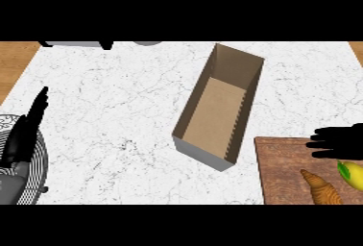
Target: Pick the lemon from the cutting board and place it in the cardboard box
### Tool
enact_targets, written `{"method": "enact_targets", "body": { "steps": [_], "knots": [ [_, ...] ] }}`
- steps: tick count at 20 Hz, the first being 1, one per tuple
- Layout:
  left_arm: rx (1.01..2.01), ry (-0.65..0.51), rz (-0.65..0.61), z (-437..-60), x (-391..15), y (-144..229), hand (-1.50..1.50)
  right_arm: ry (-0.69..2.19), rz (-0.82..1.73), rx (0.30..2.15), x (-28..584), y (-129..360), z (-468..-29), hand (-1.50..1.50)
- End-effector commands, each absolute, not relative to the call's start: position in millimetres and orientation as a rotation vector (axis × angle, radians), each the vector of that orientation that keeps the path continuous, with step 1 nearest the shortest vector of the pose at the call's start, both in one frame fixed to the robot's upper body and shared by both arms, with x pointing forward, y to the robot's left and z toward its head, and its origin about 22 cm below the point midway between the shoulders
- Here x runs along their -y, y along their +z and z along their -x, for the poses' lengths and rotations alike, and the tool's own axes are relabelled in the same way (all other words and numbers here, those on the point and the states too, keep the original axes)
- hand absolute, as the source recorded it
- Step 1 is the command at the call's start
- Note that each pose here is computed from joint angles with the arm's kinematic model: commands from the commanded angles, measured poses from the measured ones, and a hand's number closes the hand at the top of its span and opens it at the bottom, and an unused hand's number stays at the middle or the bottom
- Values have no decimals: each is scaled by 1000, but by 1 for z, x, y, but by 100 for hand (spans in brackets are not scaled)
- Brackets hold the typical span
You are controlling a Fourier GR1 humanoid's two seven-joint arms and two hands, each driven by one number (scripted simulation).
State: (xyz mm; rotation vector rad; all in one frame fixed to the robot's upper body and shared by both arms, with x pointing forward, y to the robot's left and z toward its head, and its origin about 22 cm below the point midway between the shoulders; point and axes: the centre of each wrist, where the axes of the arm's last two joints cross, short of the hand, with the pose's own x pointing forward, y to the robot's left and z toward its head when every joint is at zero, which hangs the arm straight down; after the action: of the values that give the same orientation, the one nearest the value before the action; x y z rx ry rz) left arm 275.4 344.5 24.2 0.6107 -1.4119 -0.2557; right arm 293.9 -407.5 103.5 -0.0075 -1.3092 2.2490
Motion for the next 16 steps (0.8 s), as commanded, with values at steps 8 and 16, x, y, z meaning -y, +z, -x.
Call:
{"method": "enact_targets", "body": {
  "steps": [8,16],
  "knots": [
    [1389,-231,-658,-274,-348,25,0,2386,-184,1329,413,78,-326,-150],
    [1386,-213,-643,-275,-352,20,0,2392,-308,1313,413,53,-316,-150]
  ]
}}
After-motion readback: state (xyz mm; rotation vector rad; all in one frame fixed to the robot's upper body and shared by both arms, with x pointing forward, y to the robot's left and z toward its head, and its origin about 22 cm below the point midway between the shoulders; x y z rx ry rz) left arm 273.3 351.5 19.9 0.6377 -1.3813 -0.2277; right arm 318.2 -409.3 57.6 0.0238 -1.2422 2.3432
